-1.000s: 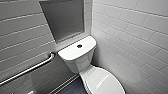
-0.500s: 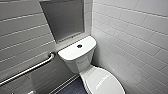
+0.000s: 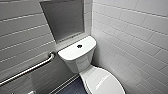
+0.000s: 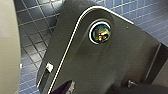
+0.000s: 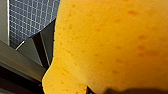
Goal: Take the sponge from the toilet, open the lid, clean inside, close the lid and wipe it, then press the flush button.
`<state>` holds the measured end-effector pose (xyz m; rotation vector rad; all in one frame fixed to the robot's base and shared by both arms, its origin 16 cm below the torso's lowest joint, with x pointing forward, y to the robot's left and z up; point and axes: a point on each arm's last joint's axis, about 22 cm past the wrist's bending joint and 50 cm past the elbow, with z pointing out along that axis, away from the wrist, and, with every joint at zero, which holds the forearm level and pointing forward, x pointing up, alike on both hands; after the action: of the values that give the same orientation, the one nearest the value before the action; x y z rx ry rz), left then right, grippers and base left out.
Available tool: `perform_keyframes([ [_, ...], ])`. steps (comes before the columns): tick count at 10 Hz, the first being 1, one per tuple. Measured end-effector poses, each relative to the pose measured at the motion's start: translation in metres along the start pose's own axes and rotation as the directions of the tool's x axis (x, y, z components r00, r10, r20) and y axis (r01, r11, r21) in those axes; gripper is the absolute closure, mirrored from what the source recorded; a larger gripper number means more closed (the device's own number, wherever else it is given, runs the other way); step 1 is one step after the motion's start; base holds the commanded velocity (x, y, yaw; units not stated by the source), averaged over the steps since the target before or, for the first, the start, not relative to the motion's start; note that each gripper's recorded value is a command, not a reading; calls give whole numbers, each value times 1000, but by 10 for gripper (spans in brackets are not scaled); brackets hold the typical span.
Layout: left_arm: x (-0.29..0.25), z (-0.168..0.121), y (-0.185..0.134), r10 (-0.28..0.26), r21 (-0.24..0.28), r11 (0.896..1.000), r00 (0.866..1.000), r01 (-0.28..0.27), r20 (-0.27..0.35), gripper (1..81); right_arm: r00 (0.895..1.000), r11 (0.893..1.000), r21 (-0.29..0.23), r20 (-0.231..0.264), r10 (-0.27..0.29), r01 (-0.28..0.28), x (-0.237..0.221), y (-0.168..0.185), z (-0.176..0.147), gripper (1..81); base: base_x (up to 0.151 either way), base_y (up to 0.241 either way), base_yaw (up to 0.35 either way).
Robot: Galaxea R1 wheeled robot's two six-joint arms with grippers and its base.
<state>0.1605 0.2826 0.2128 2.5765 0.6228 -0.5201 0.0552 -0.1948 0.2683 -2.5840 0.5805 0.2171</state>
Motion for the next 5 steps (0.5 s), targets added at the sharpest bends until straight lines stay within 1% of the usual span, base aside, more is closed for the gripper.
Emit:
perform_keyframes([
  [1, -19, 19, 2, -7, 27, 1000, 1000, 7, -8, 10, 1000, 1000, -5, -4, -4, 4, 2, 1, 2, 811, 0, 0, 0],
  [3, -99, 59, 8, -1, 60, 998, 999, -1, 36, 10, 1000, 999, -30, -13, -17, 17, 5, 10, 7, 811, 0, 0, 0],
  [4, -126, 64, -8, 5, 107, 994, 1000, -8, 27, 10, 1000, 999, -40, -9, -22, 21, 3, 12, 12, 811, 0, 0, 0],
  [5, -128, 61, -27, 20, 159, 987, 1000, -19, -2, 10, 1000, 998, -51, -6, -25, 25, 0, 13, 17, 811, 0, 0, 0],
])
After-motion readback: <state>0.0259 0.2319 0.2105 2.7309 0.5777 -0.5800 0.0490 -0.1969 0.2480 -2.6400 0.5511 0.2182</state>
